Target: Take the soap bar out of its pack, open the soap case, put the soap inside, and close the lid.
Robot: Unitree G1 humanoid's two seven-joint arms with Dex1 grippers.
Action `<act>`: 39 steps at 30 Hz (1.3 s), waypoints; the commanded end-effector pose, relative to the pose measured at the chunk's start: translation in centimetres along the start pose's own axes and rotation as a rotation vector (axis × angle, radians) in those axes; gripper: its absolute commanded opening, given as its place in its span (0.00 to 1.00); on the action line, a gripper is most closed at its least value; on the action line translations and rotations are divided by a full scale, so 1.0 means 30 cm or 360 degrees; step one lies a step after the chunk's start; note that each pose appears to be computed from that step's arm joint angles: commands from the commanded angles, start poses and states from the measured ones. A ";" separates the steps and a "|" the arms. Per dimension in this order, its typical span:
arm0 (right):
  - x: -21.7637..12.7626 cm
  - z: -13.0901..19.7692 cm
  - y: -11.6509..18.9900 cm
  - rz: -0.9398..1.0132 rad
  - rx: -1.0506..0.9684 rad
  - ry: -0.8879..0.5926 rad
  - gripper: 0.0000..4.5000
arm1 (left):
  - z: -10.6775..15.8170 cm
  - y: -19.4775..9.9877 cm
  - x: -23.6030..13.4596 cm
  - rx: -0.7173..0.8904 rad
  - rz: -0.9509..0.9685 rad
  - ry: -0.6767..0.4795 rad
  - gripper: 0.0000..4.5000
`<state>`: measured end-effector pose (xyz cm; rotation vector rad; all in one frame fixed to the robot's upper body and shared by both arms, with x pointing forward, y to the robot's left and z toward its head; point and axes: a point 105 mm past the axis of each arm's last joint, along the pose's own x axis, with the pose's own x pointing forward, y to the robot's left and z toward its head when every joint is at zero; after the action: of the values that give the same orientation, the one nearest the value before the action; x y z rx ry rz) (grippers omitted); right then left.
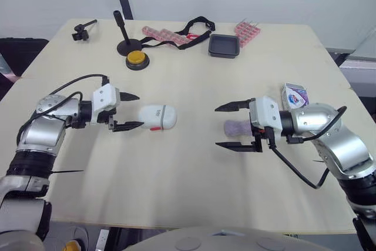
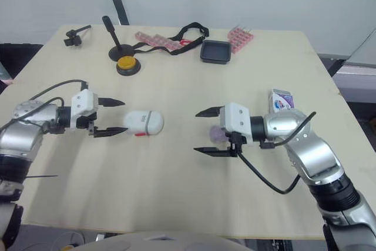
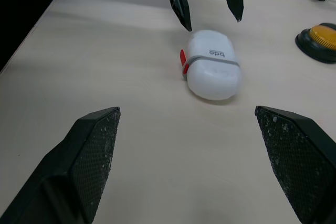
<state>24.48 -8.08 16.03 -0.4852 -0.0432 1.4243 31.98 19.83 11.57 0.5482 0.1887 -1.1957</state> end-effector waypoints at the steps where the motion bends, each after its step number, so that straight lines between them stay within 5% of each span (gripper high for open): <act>1: 0.000 0.028 0.011 -0.0037 -0.0064 -0.0014 0.99 | 0.026 0.018 0.024 0.0092 -0.0070 -0.0018 1.00; 18: -0.008 0.022 0.035 -0.0165 -0.0032 0.0050 0.99 | -0.022 0.005 0.116 0.0274 -0.0352 0.0115 1.00; 35: -0.002 0.027 0.029 -0.0158 -0.0026 0.0035 0.99 | -0.007 -0.015 0.163 0.0290 -0.0416 0.0063 1.00; 39: 0.002 0.026 0.030 -0.0155 -0.0029 0.0042 1.00 | -0.003 -0.020 0.166 0.0274 -0.0432 0.0044 0.77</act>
<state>23.60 -8.04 15.55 -0.4877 -0.0180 1.3161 33.15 15.78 8.38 0.6920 0.2149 -1.4647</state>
